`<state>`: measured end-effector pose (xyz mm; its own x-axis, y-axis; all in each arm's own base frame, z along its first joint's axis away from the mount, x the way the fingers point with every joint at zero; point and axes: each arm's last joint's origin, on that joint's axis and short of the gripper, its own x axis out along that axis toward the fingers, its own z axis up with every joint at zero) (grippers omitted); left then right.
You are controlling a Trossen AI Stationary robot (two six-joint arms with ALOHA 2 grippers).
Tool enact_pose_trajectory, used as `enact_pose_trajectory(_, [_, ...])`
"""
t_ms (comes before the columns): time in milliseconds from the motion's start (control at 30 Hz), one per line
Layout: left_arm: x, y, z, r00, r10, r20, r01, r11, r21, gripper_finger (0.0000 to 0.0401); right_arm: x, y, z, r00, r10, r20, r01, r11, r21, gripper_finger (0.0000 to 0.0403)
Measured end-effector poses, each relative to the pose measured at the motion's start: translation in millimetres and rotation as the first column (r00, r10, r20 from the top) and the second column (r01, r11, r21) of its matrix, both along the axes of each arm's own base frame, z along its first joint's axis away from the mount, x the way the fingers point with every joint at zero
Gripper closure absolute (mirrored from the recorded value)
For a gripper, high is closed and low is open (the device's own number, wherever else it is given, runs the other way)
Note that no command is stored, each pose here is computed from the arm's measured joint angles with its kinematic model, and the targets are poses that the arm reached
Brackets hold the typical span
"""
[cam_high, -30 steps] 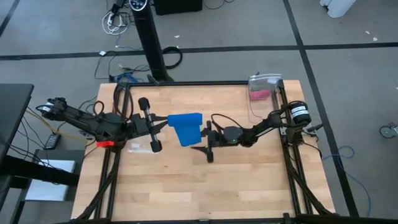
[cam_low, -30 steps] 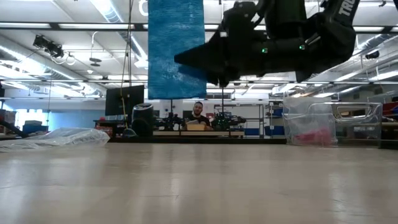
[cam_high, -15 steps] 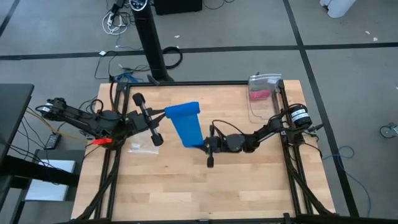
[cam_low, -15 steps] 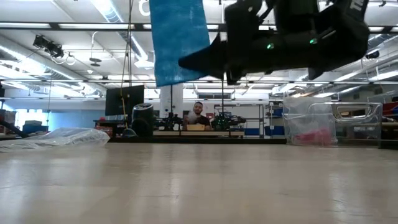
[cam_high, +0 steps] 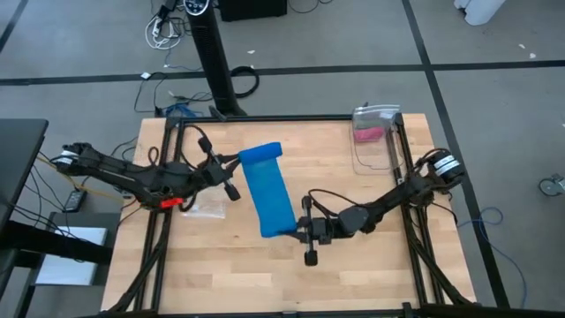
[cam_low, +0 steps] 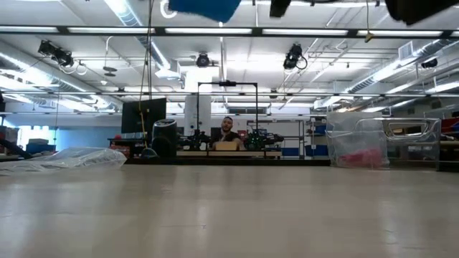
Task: Roll bandage
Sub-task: Roll the blue bandage
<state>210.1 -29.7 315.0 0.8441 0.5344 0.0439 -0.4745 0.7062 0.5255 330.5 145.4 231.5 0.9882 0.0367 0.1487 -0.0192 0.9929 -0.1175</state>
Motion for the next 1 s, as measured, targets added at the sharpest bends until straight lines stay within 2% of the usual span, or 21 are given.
enact_pose_trajectory(133, [-2.2,0.1,-29.4,0.999,-0.005,-0.041,0.005,1.0,0.006,0.0396,1.3,1.7,35.3,0.997,-0.056,0.046,0.057,0.998,-0.029,0.0402])
enact_pose_trajectory(300, [-8.0,-0.5,-60.3,0.999,-0.016,-0.048,0.014,0.999,-0.044,0.0396,5.5,-4.3,76.6,0.986,-0.155,0.058,0.161,0.981,-0.108,0.0402])
enact_pose_trajectory(400, [-10.5,-4.8,-69.6,0.997,-0.07,-0.035,0.068,0.995,-0.069,0.0396,8.2,-11.1,102.7,0.976,-0.2,0.092,0.21,0.97,-0.123,0.0402])
enact_pose_trajectory(600, [-3.8,-18.2,-82.4,0.986,-0.138,-0.097,0.134,0.99,-0.053,0.0396,20.4,-31.9,136.7,0.957,-0.271,0.107,0.284,0.948,-0.144,0.0403])
enact_pose_trajectory(867, [2.9,-39.0,-97.3,0.966,-0.203,-0.16,0.202,0.979,-0.024,0.0396,33.3,-75.2,144.8,0.919,-0.387,0.079,0.394,0.908,-0.139,0.0403])
enact_pose_trajectory(1000, [0.6,-49.1,-93.1,0.964,-0.237,-0.122,0.238,0.971,-0.009,0.0396,39.4,-98.4,134.2,0.902,-0.432,-0.021,0.428,0.897,-0.109,0.0403])
